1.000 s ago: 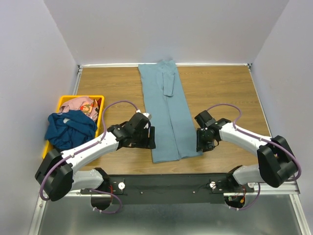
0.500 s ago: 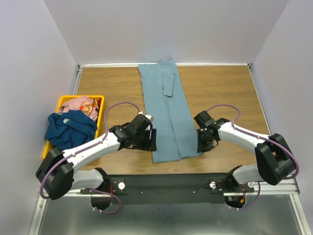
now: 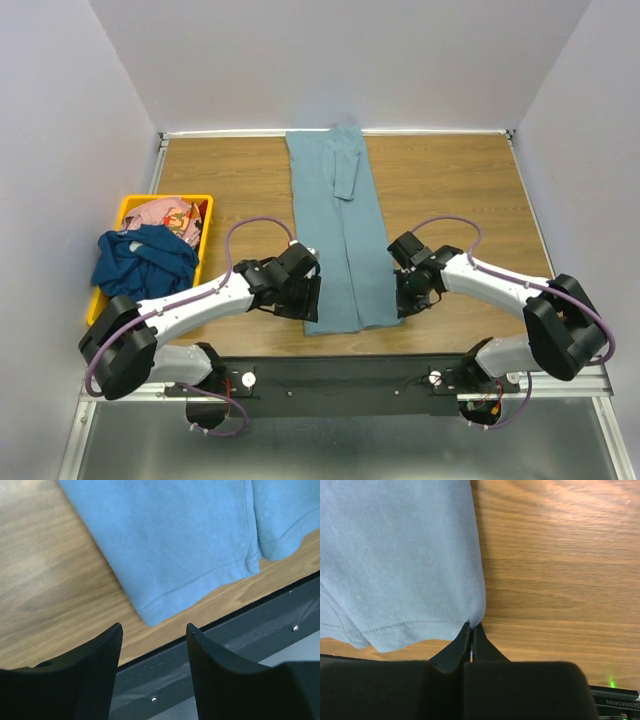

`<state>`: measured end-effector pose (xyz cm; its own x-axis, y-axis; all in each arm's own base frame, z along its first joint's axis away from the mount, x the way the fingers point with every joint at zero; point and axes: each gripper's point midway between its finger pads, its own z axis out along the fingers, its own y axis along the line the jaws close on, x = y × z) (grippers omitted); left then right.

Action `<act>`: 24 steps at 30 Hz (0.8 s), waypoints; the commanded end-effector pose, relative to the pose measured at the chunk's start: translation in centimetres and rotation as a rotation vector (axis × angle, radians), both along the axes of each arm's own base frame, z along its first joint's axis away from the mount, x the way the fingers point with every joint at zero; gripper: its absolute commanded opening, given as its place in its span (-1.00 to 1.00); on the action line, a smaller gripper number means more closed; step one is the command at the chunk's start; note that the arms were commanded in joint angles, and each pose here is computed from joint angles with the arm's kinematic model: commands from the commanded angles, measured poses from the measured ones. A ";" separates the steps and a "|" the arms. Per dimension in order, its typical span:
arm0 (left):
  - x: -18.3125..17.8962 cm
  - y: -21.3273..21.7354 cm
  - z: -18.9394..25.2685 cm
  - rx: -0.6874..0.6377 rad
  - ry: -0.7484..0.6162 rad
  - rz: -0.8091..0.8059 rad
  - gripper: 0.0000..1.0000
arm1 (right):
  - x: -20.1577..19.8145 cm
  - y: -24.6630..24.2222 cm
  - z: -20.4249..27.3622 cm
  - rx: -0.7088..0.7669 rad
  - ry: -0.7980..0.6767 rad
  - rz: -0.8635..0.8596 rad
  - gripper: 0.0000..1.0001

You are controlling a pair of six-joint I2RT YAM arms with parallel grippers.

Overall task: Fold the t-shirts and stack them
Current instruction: Fold the tshirt

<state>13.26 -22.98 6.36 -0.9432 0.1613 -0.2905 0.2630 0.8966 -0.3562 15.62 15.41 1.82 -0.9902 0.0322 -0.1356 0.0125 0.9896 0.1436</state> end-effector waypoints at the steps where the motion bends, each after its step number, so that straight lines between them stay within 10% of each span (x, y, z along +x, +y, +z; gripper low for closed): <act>1: -1.7 0.5 -1.0 0.053 0.067 0.010 0.17 | -0.2 1.0 0.9 0.027 0.001 0.000 -0.99; 24: -0.2 0.3 -2.1 0.241 0.061 0.080 0.07 | -0.4 2.0 0.5 0.061 -0.018 0.055 -0.99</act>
<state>12.52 -22.93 3.85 -0.9723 0.1607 -0.1695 0.1906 0.9654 -0.1778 15.13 16.78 1.99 -0.9903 -0.0028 -0.1388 -0.0272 0.9843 0.1745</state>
